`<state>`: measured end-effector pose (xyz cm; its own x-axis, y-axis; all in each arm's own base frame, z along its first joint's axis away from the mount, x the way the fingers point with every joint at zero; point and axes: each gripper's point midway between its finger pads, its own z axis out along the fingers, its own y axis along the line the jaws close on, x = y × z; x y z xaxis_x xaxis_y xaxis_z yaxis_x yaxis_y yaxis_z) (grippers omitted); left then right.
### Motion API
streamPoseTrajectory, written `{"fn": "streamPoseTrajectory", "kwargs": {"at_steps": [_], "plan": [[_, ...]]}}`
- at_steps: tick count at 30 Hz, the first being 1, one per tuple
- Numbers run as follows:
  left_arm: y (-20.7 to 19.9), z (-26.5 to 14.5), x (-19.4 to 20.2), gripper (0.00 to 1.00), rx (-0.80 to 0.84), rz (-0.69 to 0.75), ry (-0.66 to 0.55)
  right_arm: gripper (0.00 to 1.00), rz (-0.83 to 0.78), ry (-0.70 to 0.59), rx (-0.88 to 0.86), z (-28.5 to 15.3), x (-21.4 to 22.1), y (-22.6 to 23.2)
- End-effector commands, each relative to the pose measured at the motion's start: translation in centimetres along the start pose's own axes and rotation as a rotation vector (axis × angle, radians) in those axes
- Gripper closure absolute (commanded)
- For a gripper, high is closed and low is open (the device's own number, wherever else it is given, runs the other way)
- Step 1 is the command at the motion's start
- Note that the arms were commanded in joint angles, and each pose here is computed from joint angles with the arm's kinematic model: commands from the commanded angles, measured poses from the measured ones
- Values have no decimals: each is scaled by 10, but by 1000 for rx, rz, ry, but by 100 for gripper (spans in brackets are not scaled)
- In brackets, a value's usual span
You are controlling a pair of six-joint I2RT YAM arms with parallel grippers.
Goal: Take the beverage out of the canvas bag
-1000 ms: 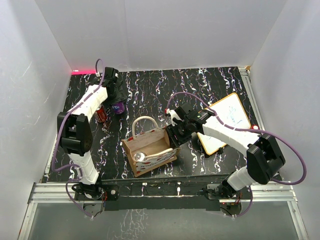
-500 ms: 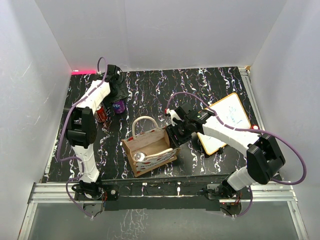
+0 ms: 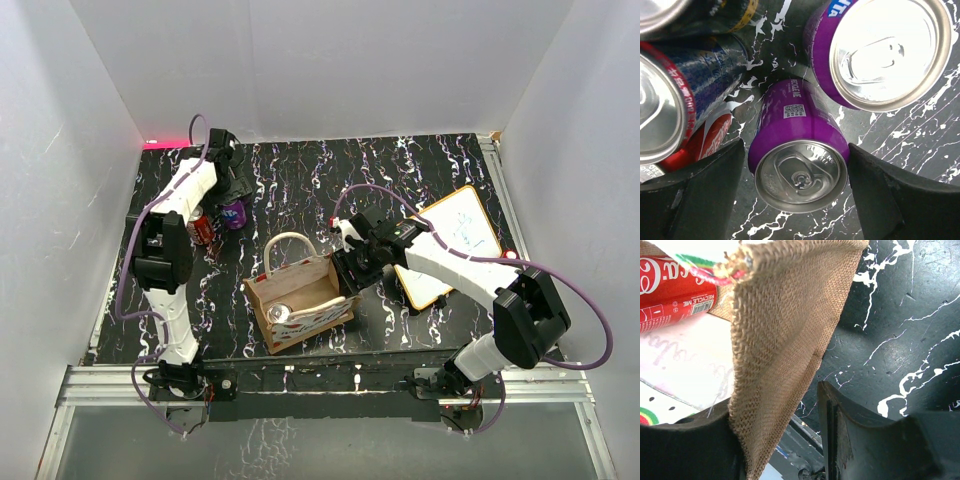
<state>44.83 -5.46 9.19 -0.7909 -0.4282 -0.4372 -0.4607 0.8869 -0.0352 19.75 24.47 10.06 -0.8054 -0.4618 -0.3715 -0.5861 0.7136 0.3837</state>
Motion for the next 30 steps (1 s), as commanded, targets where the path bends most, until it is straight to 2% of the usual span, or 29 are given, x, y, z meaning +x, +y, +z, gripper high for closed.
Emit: {"fn": "streamPoseTrajectory", "kwargs": {"at_steps": [1, 3, 9, 14, 18, 22, 27, 30], "plan": [[-6, -47, -22, 16, 85, -32, -56, 50, -38, -63, 0, -3, -20, -1], [-11, -61, -23, 11, 139, -30, -58, 50, -37, -61, -3, -2, -20, 0], [-28, -112, -9, 9, 342, -33, -29, 50, -31, -59, -35, 2, -22, 4], [-21, -150, 48, 18, 485, -45, 68, 50, -26, -49, -52, 6, -22, 6], [-7, -194, 84, 19, 599, -110, 46, 50, -19, -44, -60, 9, -21, 6], [-8, -227, 118, 21, 748, -109, 18, 50, -2, -36, -78, 12, -19, 8], [-8, -255, 155, 26, 816, -14, -12, 50, 11, -28, -89, 15, -19, 10], [-10, -258, 179, 29, 794, 112, 20, 50, 17, -33, -93, 14, -20, 11]]}}
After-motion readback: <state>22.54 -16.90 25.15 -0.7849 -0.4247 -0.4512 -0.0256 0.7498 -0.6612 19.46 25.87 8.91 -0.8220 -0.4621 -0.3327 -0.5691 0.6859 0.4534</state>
